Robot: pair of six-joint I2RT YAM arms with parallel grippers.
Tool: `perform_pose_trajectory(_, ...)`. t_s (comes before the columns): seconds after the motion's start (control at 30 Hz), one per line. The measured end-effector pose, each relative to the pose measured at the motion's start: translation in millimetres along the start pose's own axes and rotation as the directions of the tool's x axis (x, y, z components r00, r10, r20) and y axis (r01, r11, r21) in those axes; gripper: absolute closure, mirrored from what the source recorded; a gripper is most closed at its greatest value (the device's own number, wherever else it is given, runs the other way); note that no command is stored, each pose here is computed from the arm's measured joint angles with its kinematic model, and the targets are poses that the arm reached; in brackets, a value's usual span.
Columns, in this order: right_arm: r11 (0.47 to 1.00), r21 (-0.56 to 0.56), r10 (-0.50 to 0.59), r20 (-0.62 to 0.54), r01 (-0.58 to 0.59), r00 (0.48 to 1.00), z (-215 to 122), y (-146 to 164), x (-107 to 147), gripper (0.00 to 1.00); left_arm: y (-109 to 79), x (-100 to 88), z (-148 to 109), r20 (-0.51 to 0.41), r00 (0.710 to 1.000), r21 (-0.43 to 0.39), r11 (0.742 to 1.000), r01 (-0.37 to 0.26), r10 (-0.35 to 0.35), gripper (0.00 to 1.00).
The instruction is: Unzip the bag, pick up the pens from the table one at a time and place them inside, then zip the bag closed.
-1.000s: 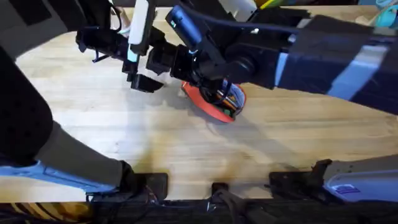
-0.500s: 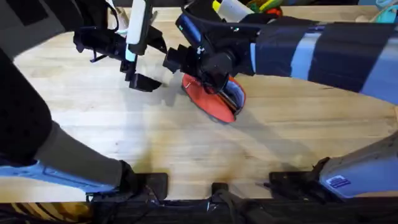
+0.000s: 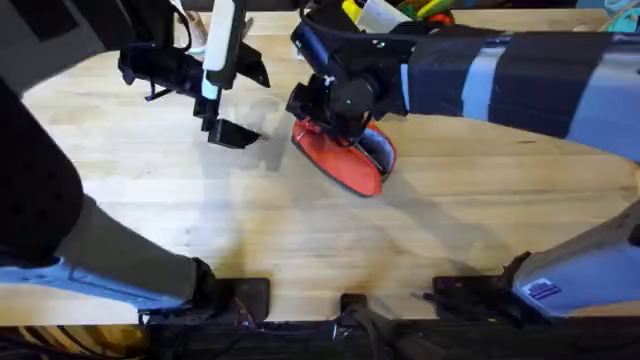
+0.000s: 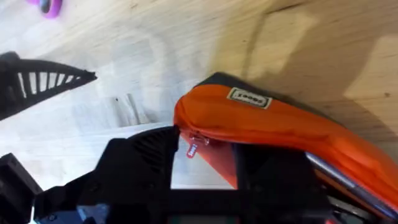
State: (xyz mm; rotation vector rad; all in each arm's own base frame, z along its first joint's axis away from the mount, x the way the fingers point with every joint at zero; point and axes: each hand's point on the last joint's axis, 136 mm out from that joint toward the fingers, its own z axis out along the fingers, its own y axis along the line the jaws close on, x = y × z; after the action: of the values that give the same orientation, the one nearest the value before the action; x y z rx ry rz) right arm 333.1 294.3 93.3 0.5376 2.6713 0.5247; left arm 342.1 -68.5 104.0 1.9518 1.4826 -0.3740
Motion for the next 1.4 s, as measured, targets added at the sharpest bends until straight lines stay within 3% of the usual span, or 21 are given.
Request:
perform_pose_trajectory(0.4, 1.000, -0.009, 0.002, 0.004, -0.002, 1.000, 3, 2, -1, 0.867, -0.1, 0.0, 0, 0.000, 1.000, 0.000, 1.000, 0.000, 0.000, 0.008)
perform_pose_trajectory(0.77, 1.000, -0.031, -0.006, -0.012, 0.006, 1.000, -1, 4, -3, 0.903, -0.1, 0.0, 0, 0.000, 1.000, 0.000, 1.000, 0.000, 0.000, 0.007)
perform_pose_trajectory(1.1, 0.991, -0.130, -0.015, 0.004, 0.015, 1.000, -43, 22, -12, 0.931, 1.7, -4.6, 0, 0.027, 1.000, -0.010, 1.000, 0.000, 0.000, 0.007)
perform_pose_trajectory(1.27, 0.988, -0.152, -0.019, -0.037, 0.013, 0.999, -43, 25, -7, 0.944, 6.4, -16.8, -1, 0.098, 0.995, -0.037, 0.999, 0.003, 0.001, 0.007)
perform_pose_trajectory(1.4, 0.986, -0.164, -0.022, -0.058, 0.013, 0.998, -44, 26, -3, 0.954, 8.9, -36.7, -4, 0.210, 0.978, -0.058, 0.998, 0.027, -0.014, 0.007)
